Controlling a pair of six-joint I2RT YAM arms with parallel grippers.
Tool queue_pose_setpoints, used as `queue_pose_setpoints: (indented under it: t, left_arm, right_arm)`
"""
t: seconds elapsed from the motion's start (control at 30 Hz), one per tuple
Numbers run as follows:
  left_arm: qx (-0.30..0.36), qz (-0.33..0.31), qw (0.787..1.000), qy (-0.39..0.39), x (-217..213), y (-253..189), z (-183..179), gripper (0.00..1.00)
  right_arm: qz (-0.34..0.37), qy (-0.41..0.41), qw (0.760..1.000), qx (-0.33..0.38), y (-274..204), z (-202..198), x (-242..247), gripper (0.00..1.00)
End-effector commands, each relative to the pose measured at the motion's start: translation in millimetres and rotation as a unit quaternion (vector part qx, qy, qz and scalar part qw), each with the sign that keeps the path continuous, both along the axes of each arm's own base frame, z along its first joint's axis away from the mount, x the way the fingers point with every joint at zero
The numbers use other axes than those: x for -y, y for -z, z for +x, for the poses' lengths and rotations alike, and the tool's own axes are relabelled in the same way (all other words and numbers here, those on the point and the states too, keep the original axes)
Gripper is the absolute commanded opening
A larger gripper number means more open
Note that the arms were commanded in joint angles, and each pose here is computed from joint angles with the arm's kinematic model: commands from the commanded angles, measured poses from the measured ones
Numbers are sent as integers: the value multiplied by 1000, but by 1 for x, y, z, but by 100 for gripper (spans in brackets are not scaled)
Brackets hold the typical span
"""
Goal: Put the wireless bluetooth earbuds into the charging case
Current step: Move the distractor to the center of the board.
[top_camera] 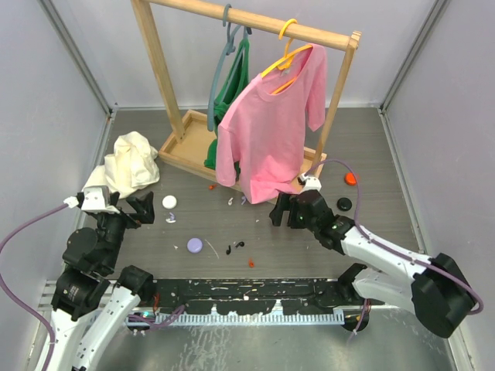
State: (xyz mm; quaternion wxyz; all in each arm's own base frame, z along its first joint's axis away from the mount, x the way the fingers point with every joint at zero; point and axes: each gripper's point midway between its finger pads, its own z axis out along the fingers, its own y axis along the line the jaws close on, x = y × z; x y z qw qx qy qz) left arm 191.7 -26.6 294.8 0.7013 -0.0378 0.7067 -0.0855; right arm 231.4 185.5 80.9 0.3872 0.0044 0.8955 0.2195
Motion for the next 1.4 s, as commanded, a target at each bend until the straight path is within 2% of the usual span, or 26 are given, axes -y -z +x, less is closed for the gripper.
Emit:
queue_pose_setpoints:
  t: [0.0,0.57,0.97,1.37]
  left_arm:
    - [30,-12,999,5,1,-15,-1,98]
    - [23,-8,1000,9,4,-12,2,98]
    - [22,-8,1000,10,4,-12,2,98]
    - [23,-8,1000,10,4,-12,2,98]
  right_arm:
    - [33,26,997,62,-20,29,-17,100]
    - [-38,126,978,159,-15,76,6,100]
    - [-67,124,971,194,-10,113,-10,100]
    - [-63,152,964,207,3,163,-20,100]
